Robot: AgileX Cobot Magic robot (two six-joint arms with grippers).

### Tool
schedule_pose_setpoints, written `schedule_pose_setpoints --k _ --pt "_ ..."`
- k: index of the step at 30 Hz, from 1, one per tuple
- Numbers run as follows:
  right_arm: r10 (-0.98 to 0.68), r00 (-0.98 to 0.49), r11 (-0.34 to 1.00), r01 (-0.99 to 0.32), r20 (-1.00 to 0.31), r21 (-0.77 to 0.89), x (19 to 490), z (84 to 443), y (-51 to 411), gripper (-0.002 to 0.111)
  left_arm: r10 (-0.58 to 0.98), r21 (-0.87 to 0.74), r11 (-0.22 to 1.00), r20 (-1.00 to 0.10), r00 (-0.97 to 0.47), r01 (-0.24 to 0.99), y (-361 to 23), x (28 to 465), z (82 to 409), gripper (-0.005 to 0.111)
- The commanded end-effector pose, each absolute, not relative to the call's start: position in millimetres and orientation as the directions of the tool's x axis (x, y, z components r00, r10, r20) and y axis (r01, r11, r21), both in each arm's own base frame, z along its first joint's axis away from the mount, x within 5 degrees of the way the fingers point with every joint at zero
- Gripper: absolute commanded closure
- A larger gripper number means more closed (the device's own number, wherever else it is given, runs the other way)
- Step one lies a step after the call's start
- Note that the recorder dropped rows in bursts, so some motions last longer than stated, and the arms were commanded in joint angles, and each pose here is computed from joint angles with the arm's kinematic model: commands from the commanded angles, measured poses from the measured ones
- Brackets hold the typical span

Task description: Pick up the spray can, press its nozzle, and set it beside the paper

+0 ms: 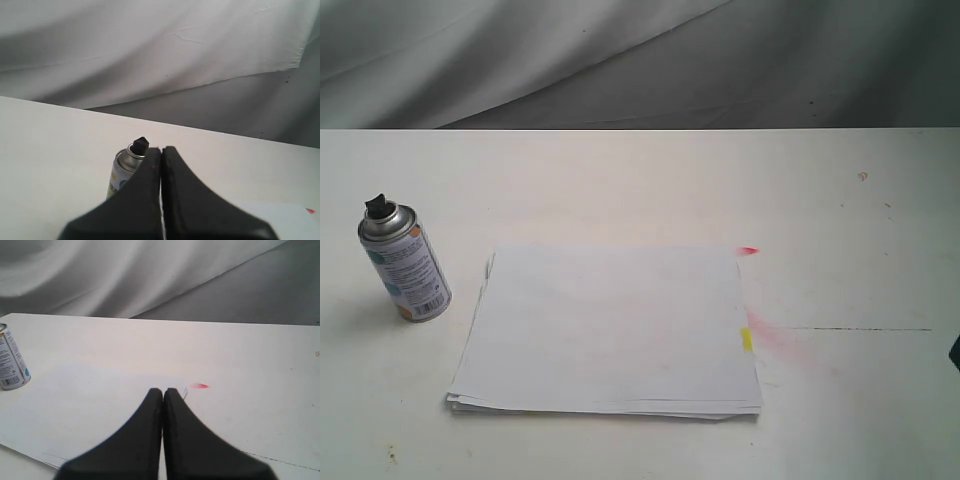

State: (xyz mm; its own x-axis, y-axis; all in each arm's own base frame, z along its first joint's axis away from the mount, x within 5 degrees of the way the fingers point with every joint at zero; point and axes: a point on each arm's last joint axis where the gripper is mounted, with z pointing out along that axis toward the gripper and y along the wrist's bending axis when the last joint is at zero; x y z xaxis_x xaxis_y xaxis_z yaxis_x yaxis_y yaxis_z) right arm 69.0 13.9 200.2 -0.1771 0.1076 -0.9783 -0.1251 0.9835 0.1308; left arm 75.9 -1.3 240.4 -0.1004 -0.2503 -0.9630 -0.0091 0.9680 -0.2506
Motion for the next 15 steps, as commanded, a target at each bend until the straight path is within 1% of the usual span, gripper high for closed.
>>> schedule_pose_setpoints --k 1,3,6,11,15 --pt "0.016 -0.176 0.993 -0.116 -0.984 0.037 69.0 197.8 11.8 0.108 -0.263 -0.263 0.965 -0.964 -0.03 -0.002 -0.4 77.0 220.1 0.106" --pt "-0.01 -0.174 0.994 -0.113 -0.985 0.01 69.0 197.7 11.1 0.108 -0.263 -0.263 0.965 -0.965 -0.022 -0.003 -0.1 76.7 211.3 0.106" --pt "-0.049 -0.168 0.994 -0.106 -0.985 -0.031 69.2 197.8 9.8 0.108 -0.258 -0.258 0.966 -0.966 0.015 0.005 0.1 76.6 212.4 0.106" --pt "-0.105 -0.161 0.991 -0.097 -0.981 -0.09 69.4 198.1 8.1 0.108 -0.106 -0.105 0.994 -0.994 0.008 0.027 -2.2 76.6 212.1 0.106" --pt "-0.111 -0.161 0.991 -0.097 -0.981 -0.096 69.4 198.0 8.1 0.108 -0.102 -0.102 0.994 -0.995 0.008 0.029 -2.4 76.5 212.1 0.106"
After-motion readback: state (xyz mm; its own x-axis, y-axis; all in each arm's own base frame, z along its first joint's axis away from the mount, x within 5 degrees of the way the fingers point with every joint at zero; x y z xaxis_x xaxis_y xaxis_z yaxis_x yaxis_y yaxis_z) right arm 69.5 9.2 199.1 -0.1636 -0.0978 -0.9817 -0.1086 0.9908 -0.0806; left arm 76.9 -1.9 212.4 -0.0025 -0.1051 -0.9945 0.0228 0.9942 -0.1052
